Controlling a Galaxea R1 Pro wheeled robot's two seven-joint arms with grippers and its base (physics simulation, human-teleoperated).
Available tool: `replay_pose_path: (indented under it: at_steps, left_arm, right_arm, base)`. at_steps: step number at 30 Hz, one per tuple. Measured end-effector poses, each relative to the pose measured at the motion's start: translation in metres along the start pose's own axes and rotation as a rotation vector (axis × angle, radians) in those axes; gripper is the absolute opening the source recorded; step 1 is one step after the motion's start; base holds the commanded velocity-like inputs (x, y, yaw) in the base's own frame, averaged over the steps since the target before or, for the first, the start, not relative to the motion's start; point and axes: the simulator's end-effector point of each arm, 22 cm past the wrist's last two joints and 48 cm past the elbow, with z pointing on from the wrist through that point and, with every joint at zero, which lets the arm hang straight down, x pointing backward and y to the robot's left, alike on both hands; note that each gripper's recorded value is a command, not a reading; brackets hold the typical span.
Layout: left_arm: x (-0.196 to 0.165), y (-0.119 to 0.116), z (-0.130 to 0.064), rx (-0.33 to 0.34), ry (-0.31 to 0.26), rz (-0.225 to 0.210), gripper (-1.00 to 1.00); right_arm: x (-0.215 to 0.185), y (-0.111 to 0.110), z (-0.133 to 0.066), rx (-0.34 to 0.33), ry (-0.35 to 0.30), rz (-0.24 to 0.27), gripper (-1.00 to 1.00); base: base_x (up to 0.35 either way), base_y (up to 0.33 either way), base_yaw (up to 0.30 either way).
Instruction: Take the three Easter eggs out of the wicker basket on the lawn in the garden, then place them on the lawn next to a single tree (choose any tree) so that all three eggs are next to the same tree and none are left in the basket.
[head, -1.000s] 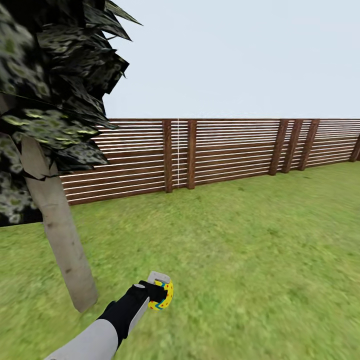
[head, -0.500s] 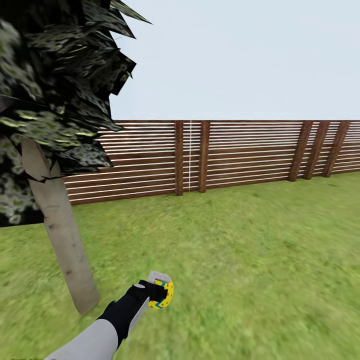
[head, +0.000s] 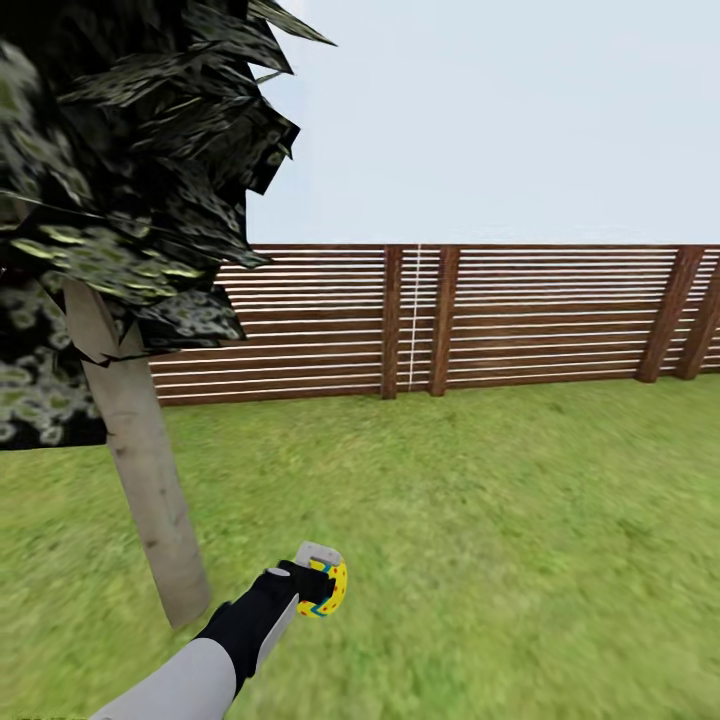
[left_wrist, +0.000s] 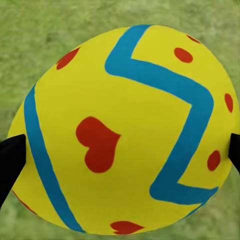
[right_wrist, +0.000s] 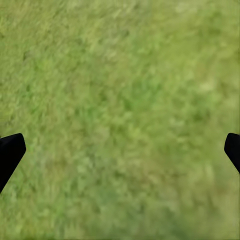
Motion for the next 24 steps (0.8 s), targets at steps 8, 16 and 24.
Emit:
replay_pose_path:
  at_steps: [8,16,24]
  left_arm:
    - [-0.0029,0.0007,-0.0021,-0.002,-0.006,0.0,-1.0]
    - [-0.0062,0.0007,-0.0041,-0.003,-0.013,0.0,-1.0]
    - [-0.0091,0.0011,-0.0062,-0.004,-0.02,0.001,-1.0]
  right_arm:
    - [-0.0019,0.0014,-0.0005,-0.003,-0.005,-0.002,1.0]
    - [-0.0035,0.0032,-0.0009,-0.008,-0.01,-0.001,1.0]
    - [-0.0051,0.0047,-0.0013,-0.011,-0.015,-0.001,1.0]
  base:
    - [0.244,-0.118,0.263]
    - [0.264,-0.011,0.263]
    - [0.265,-0.172,0.263]
